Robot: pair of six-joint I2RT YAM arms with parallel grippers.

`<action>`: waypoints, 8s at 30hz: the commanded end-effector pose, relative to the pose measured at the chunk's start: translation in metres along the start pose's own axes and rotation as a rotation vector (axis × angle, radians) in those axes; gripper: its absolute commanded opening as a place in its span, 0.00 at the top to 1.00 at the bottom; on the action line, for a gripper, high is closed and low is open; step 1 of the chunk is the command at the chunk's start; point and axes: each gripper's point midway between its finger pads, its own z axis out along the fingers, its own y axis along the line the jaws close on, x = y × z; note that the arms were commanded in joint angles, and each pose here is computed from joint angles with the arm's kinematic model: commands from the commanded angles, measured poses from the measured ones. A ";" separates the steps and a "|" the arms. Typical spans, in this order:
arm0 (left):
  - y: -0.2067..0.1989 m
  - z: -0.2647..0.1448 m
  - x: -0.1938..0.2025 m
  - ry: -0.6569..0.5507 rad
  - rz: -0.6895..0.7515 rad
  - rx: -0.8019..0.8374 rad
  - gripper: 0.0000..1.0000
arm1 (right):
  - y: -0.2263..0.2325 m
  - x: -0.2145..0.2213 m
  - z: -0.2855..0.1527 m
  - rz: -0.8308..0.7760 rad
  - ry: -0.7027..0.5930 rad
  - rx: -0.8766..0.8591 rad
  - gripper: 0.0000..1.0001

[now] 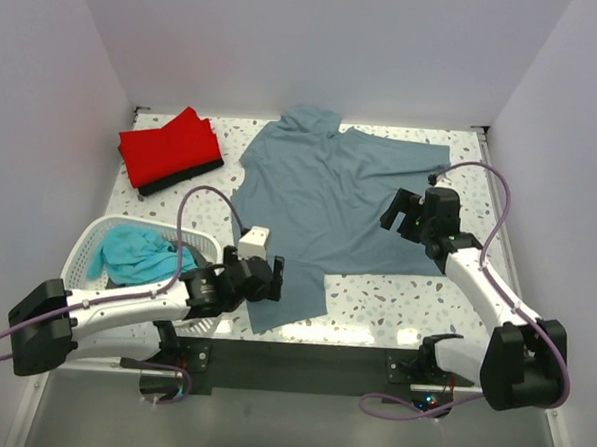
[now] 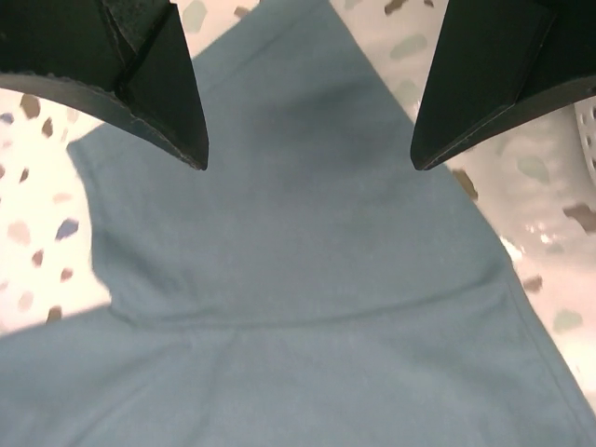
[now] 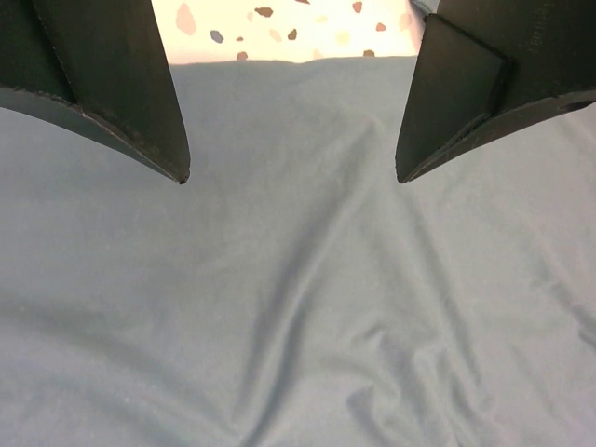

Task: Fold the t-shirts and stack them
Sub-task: Fold the tshirt

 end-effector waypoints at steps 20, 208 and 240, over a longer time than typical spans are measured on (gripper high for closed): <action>-0.017 -0.046 0.085 0.122 -0.065 -0.083 0.21 | -0.034 0.020 -0.023 -0.032 -0.011 0.131 0.04; -0.035 -0.028 -0.121 -0.338 -0.132 0.235 1.00 | -0.178 -0.020 -0.062 0.387 -0.066 0.536 1.00; 0.008 0.072 -0.269 -0.532 -0.098 0.240 1.00 | -0.191 -0.121 0.030 0.338 -0.060 0.546 1.00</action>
